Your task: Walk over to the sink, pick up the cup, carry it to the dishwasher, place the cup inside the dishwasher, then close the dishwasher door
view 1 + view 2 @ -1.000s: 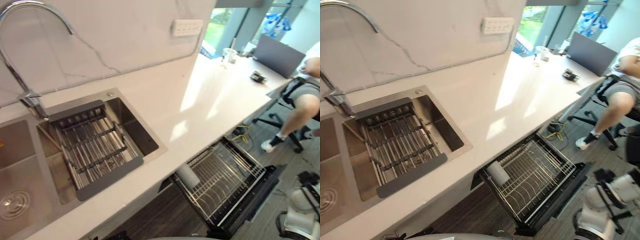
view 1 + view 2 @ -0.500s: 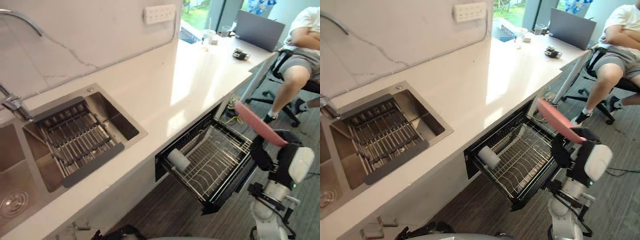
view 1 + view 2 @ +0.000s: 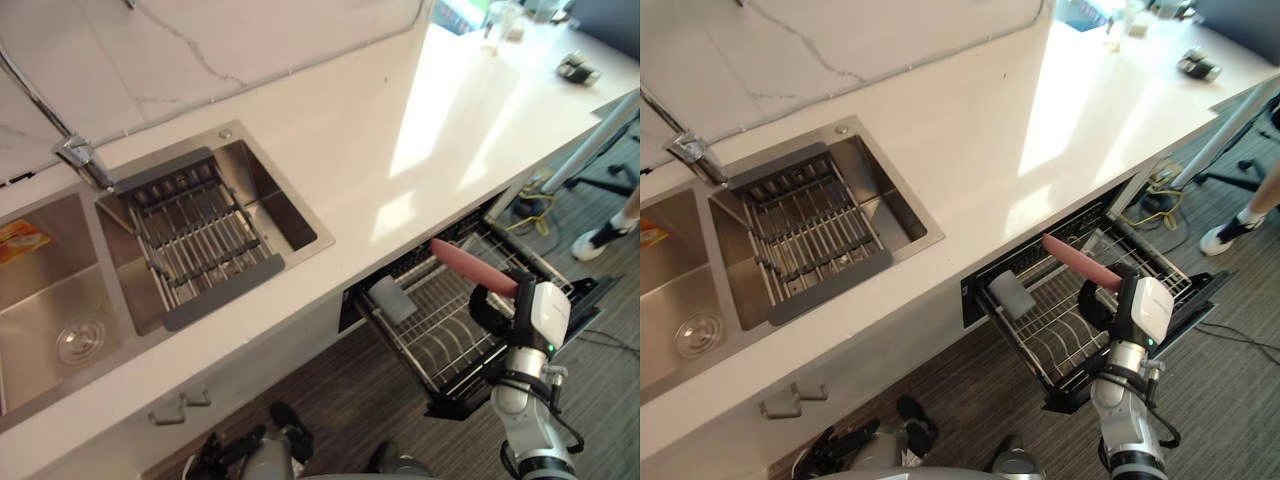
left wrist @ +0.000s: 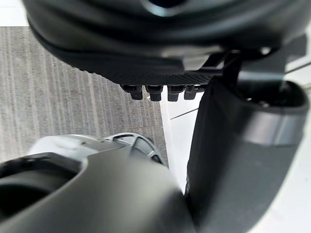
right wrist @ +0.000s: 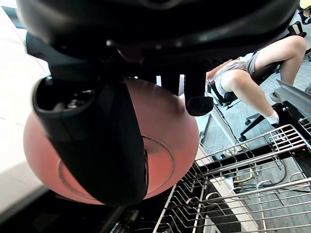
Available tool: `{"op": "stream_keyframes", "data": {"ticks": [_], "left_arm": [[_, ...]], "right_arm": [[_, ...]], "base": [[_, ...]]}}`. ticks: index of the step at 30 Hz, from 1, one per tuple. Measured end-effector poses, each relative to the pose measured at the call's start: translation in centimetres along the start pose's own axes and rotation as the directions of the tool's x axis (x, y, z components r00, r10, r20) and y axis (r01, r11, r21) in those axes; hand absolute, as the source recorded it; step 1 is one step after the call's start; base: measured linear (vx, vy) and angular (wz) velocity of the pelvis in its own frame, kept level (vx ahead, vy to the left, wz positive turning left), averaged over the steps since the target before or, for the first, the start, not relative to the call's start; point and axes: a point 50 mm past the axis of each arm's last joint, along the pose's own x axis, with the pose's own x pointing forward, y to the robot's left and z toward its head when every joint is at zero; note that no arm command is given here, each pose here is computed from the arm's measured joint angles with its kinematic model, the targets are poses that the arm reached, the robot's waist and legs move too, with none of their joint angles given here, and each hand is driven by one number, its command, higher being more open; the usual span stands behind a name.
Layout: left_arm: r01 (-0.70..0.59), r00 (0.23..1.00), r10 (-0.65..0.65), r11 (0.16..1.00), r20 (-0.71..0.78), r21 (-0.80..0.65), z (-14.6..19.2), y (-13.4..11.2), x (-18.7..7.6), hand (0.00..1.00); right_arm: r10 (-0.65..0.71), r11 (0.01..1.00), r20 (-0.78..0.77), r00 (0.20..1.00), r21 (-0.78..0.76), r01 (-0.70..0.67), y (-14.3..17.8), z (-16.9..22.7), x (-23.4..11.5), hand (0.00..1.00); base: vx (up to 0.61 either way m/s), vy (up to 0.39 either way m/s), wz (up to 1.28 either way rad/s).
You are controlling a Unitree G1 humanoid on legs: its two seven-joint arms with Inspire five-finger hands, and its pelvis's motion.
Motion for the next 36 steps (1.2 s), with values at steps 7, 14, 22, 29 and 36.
{"op": "stream_keyframes", "data": {"ticks": [7,14,22,29,36], "left_arm": [[0.056,0.998,-0.055,0.996,0.021,-0.067,1.2,-0.9,0.4,1.0],[0.091,0.995,-0.087,0.992,0.048,-0.088,2.6,-1.8,0.9,1.0],[0.117,0.992,-0.109,0.982,0.064,-0.148,3.5,-2.5,1.2,1.0],[0.129,0.99,-0.119,0.978,0.069,-0.162,3.9,-2.9,1.3,1.0],[0.144,0.988,-0.134,0.976,0.072,-0.163,4.2,-3.4,1.3,1.0]], "right_arm": [[-0.042,0.999,-0.115,0.992,-0.038,0.038,-0.4,-1.1,2.2,0.0],[0.06,0.994,-0.217,0.974,-0.071,-0.077,1.6,-0.8,2.9,0.0],[0.056,0.987,-0.144,0.988,-0.14,-0.076,1.3,1.7,5.7,0.0],[-0.103,0.963,-0.178,0.979,-0.265,0.053,0.7,1.0,5.7,0.0],[-0.252,0.9,-0.176,0.952,-0.403,0.164,-0.3,-0.5,4.8,0.0]], "base": [[0.02,0.063,0.04],[0.01,0.03,-0.05],[0.0,-0.004,-0.05],[-0.02,-0.012,-0.05],[0.0,0.0,0.0]]}}
